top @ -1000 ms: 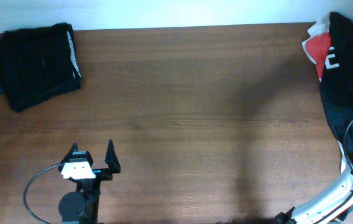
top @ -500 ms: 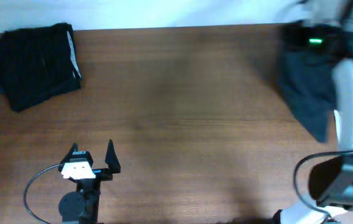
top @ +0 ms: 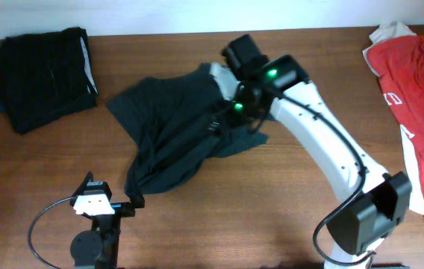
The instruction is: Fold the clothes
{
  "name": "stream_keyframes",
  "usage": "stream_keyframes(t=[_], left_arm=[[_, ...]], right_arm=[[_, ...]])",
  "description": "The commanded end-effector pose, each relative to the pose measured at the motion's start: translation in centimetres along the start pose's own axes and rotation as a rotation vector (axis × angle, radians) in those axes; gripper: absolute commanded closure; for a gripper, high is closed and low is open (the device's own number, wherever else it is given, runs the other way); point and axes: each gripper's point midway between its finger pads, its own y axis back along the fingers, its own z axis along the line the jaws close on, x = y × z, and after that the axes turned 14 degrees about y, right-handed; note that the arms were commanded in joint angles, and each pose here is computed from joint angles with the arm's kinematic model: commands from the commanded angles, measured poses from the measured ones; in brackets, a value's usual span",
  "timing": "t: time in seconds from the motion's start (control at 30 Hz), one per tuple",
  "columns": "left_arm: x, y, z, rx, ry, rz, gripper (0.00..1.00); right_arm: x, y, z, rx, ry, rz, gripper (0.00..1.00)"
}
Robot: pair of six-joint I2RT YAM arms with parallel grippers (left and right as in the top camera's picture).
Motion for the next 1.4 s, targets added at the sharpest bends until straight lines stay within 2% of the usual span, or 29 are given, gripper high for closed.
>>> stream_keyframes(t=[0.0, 0.1, 0.17, 0.23, 0.4, 0.47, 0.53, 0.57, 0.67, 0.77, 0.87, 0.97, 1.03, 1.1, 1.2, 1.23, 1.3, 1.37], left_arm=[[0.2, 0.0, 0.2, -0.006, -0.012, 0.001, 0.01], [0.2, 0.0, 0.2, -0.006, -0.012, 0.001, 0.01], [0.1, 0.0, 0.2, -0.006, -0.012, 0.001, 0.01], [0.1, 0.0, 0.2, -0.006, -0.012, 0.0, 0.01], [0.1, 0.0, 0.2, -0.006, -0.012, 0.0, 0.01], [0.2, 0.0, 0.2, -0.006, -0.012, 0.001, 0.01], [0.1, 0.0, 0.2, -0.006, -0.012, 0.001, 0.01], [0.2, 0.0, 0.2, -0.006, -0.012, 0.001, 0.01], [0.2, 0.0, 0.2, -0.006, -0.012, 0.001, 0.01], [0.1, 0.0, 0.2, -0.006, -0.012, 0.001, 0.01], [0.1, 0.0, 0.2, -0.006, -0.012, 0.001, 0.01], [0.2, 0.0, 0.2, -0.006, -0.012, 0.001, 0.01], [0.1, 0.0, 0.2, -0.006, -0.012, 0.001, 0.01], [0.2, 0.0, 0.2, -0.006, -0.012, 0.001, 0.01], [0.2, 0.0, 0.2, -0.006, -0.012, 0.001, 0.01], [0.2, 0.0, 0.2, -0.006, -0.012, 0.001, 0.01], [0.2, 0.0, 0.2, -0.006, -0.012, 0.001, 0.01], [0.2, 0.0, 0.2, -0.006, -0.012, 0.001, 0.01]], right_arm=[[5.3, 1.5, -8.5, 0.325, -0.307, 0.124, 0.01], [8.2, -3.9, -12.0, 0.227, -0.466, 0.132, 0.02], [8.3, -7.3, -12.2, 0.173, -0.47, 0.107, 0.1], [8.1, -9.9, -12.6, 0.165, -0.461, 0.102, 0.11], [8.8, -15.9, -13.3, 0.156, -0.466, 0.168, 0.32], [9.1, -16.8, -13.5, 0.154, -0.468, 0.178, 0.46], [9.2, -16.9, -13.6, 0.163, -0.469, 0.183, 0.75], [9.7, -16.6, -14.1, 0.201, -0.489, 0.2, 0.96], [11.3, -13.4, -15.9, 0.312, -0.529, 0.302, 0.96], [13.3, -5.6, -19.0, 0.403, -0.731, 0.357, 0.96], [16.5, 2.5, -21.1, 0.435, -0.906, 0.274, 0.96], [22.1, 10.8, -23.1, 0.522, -1.11, 0.164, 0.96], [24.8, 13.6, -23.7, 0.556, -1.205, 0.116, 0.96], [28.6, 16.6, -24.2, 0.606, -1.431, 0.043, 0.96], [30.3, 16.9, -24.3, 0.596, -1.488, 0.047, 0.94], [30.2, 16.5, -24.2, 0.59, -1.482, 0.056, 0.87], [29.8, 16.3, -24.2, 0.588, -1.47, 0.056, 0.01], [29.1, 15.9, -23.9, 0.542, -1.471, 0.037, 0.01]])
